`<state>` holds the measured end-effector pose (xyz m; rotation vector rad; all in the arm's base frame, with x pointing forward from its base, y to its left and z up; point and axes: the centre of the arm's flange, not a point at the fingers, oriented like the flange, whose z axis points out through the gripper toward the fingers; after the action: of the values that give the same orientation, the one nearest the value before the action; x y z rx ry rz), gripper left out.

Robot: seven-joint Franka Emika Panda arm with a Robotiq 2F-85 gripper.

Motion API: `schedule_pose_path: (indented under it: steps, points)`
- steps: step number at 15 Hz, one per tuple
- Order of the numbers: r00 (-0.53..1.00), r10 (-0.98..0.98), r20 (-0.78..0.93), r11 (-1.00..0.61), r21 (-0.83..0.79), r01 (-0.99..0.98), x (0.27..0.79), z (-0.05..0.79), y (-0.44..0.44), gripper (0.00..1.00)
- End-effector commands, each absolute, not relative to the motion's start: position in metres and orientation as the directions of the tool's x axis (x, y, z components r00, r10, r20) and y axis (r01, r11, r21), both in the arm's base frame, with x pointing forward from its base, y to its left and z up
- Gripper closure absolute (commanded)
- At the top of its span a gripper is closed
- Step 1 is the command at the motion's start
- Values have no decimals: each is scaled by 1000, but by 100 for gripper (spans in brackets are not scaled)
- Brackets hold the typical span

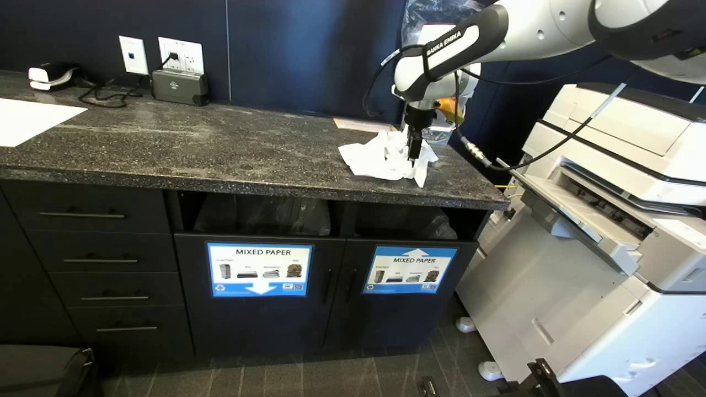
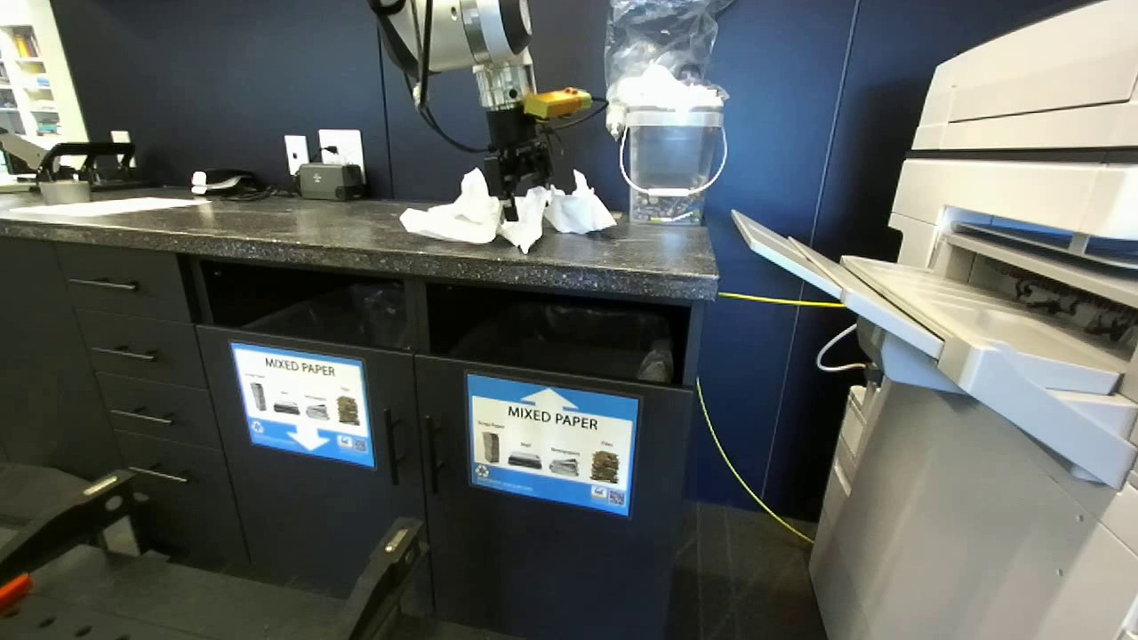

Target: Pick up the paper from the counter and throw it in the bin

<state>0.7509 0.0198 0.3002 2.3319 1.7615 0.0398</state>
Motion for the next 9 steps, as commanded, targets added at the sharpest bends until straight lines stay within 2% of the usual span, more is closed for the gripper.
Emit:
schedule_pose_path:
  steps: [1, 3, 4, 5, 6, 9]
  points:
    - [284, 952, -117, -262, 169, 950, 759, 297, 12, 0]
    - [291, 949, -118, -271, 164, 949, 759, 292, 8, 0]
    - [294, 949, -117, -274, 161, 948, 758, 291, 7, 25]
    - [295, 949, -115, -275, 164, 947, 757, 291, 6, 27]
    - [297, 948, -115, -276, 165, 947, 758, 290, 5, 34]
    - [300, 947, -115, -279, 166, 946, 757, 291, 2, 58]
